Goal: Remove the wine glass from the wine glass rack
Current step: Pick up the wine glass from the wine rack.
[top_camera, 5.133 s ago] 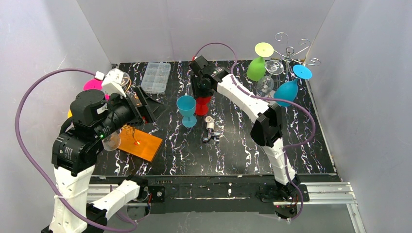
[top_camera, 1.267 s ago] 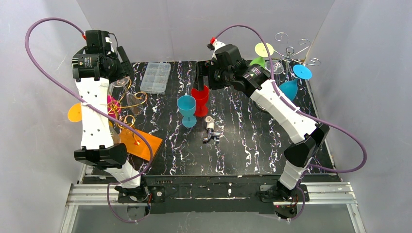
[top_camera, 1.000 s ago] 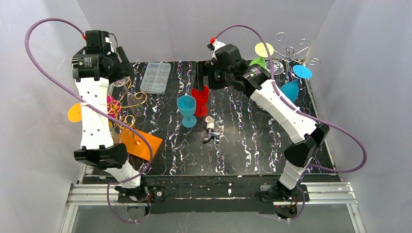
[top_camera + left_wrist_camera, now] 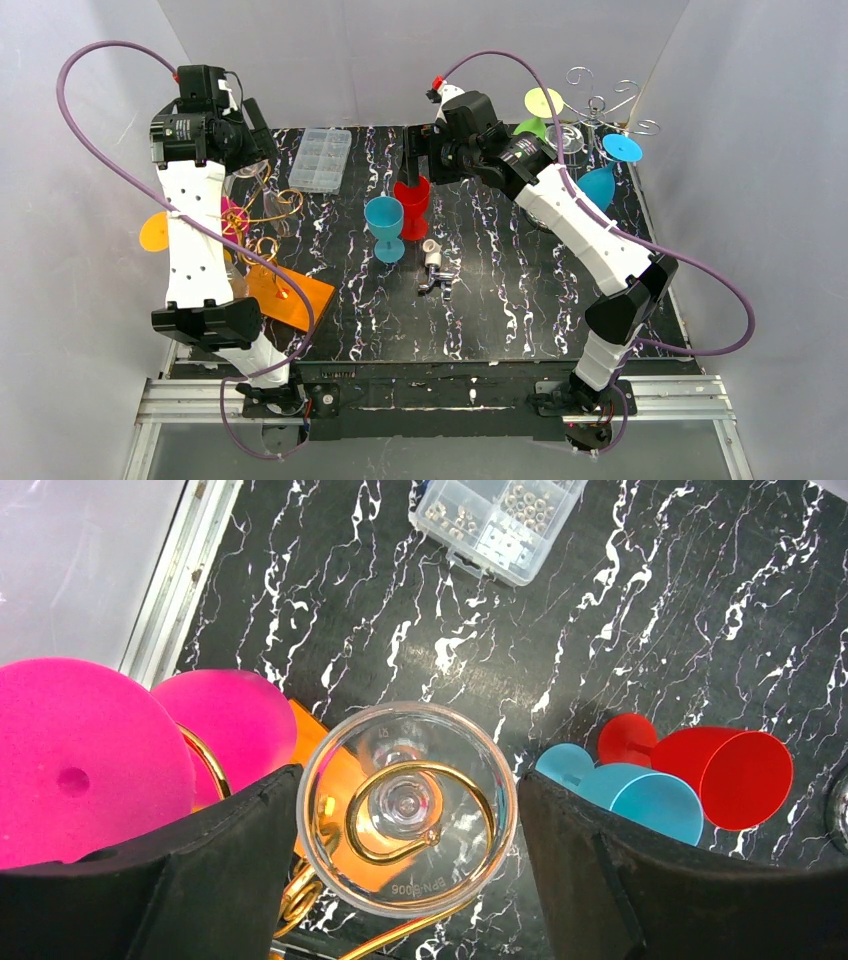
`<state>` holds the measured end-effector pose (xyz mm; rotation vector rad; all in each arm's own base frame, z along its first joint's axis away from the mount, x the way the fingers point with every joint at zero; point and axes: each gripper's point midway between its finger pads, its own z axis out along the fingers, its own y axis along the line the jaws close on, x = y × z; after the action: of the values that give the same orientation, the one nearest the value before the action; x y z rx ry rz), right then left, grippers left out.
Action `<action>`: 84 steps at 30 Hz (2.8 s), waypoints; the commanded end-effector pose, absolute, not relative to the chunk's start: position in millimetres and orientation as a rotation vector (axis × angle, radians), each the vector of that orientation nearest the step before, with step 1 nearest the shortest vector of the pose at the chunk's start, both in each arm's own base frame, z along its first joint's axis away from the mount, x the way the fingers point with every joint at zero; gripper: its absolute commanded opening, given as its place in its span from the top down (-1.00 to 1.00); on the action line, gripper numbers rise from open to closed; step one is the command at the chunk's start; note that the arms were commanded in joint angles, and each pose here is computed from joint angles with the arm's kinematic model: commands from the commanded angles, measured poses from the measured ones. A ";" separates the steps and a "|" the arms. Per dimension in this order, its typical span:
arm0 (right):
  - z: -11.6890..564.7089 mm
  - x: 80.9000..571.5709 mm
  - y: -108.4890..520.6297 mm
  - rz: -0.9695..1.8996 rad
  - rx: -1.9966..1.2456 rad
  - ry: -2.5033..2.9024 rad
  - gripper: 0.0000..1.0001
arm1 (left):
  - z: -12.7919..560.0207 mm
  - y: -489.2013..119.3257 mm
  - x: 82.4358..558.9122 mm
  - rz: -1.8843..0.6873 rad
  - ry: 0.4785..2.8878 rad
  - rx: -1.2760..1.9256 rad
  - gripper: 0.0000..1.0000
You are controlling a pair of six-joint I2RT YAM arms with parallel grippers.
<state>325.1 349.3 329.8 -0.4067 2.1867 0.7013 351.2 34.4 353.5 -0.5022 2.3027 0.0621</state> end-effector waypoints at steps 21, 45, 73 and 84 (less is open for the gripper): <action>354.2 330.2 353.4 0.732 -0.391 2.110 -0.97 | 369.7 32.3 338.0 0.046 2.277 -0.472 0.01; 353.3 328.8 353.9 0.737 -0.390 2.115 -0.97 | 378.6 12.9 324.6 -0.048 2.261 -0.380 0.14; 351.2 327.2 354.5 0.743 -0.392 2.125 -0.97 | 385.7 21.9 295.5 0.023 2.223 -0.417 0.18; 352.8 327.5 356.3 0.752 -0.393 2.126 -0.97 | 392.4 38.7 296.9 0.129 2.196 -0.470 0.19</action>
<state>324.8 350.2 329.1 -0.4054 2.1904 0.7062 302.3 29.6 376.7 -0.4403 2.2517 0.0740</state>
